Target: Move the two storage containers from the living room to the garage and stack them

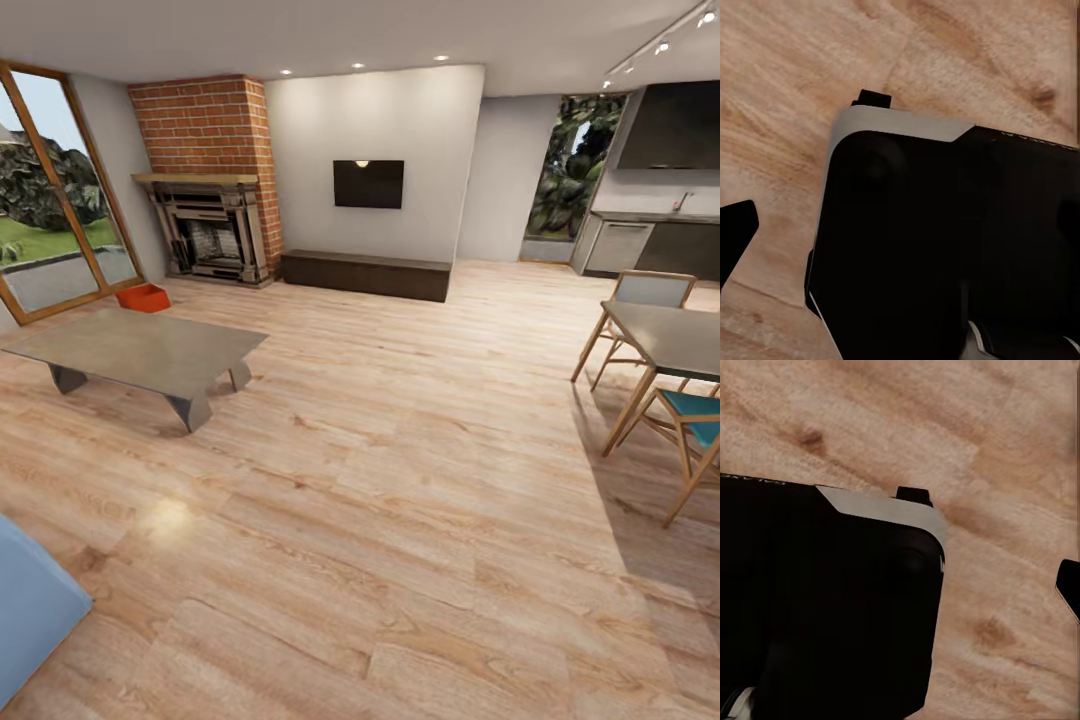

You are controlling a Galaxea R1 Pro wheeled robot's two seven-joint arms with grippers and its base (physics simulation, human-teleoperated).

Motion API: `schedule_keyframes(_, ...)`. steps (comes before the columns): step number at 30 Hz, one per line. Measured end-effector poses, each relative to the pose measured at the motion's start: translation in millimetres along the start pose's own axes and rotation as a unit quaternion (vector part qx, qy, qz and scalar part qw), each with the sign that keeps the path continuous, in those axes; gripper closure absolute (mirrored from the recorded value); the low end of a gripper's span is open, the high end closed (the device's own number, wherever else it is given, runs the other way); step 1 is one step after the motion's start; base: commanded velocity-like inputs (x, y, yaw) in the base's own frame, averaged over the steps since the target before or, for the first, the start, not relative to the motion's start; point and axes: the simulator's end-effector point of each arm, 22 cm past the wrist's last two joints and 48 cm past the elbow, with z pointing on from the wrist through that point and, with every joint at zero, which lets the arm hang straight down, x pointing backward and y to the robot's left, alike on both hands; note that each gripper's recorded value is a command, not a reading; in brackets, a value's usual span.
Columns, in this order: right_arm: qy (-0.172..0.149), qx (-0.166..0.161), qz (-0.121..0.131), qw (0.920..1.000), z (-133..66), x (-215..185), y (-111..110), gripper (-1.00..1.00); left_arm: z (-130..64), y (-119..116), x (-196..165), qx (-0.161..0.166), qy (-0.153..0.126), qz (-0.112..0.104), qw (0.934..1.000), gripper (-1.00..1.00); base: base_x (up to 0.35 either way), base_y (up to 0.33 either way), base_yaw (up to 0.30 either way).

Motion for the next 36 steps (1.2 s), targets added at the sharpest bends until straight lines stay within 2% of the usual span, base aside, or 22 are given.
schedule_keyframes(36, 0.0, 0.0, 0.0, 1.0, 0.0, -0.1, 0.2, -1.0, 0.0, 0.7, -0.2, 0.0, 0.0, 0.0, 1.0, -1.0, 0.322, 0.0, 0.0)
